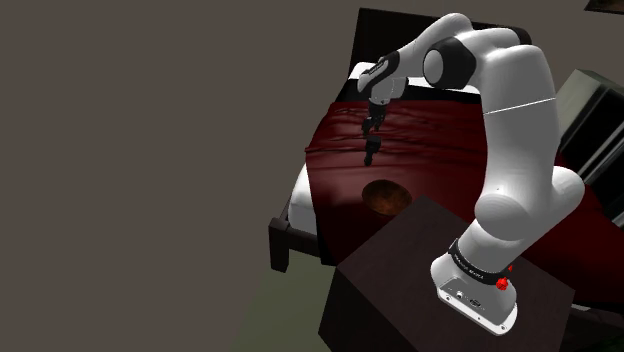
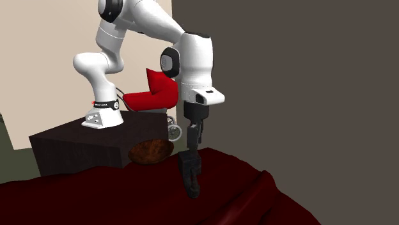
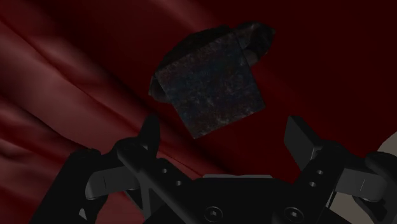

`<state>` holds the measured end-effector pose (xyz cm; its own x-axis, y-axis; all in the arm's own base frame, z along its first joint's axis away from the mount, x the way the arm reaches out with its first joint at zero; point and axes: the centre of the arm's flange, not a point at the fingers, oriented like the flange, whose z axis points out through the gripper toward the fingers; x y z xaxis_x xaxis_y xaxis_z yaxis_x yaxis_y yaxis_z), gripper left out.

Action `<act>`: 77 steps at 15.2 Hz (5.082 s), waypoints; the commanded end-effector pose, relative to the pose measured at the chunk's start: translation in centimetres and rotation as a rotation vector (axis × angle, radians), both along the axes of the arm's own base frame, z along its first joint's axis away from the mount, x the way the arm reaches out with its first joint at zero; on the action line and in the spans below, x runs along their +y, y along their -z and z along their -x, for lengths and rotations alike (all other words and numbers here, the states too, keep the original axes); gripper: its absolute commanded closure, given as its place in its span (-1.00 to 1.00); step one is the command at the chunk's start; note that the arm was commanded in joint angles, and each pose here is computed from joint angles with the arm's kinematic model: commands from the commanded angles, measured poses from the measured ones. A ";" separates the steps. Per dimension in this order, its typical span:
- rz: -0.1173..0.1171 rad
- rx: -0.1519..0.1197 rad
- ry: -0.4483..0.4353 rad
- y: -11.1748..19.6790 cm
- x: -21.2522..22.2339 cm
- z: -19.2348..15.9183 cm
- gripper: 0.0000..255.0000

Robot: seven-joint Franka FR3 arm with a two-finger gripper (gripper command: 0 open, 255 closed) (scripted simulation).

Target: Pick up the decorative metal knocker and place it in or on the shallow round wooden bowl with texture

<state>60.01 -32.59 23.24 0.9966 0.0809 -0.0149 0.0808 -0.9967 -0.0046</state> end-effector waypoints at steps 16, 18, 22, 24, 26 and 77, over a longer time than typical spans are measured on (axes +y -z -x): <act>0.000 0.000 0.000 1.9 -0.1 0.0 1.00; 0.000 0.000 0.000 1.9 -0.1 0.0 1.00; 0.000 0.000 0.000 0.9 -0.1 0.0 1.00; 0.000 0.000 0.000 -0.2 -0.1 0.0 1.00; 0.000 0.000 0.000 -1.2 -0.1 0.0 1.00; 0.000 0.000 0.000 -12.1 17.1 22.5 1.00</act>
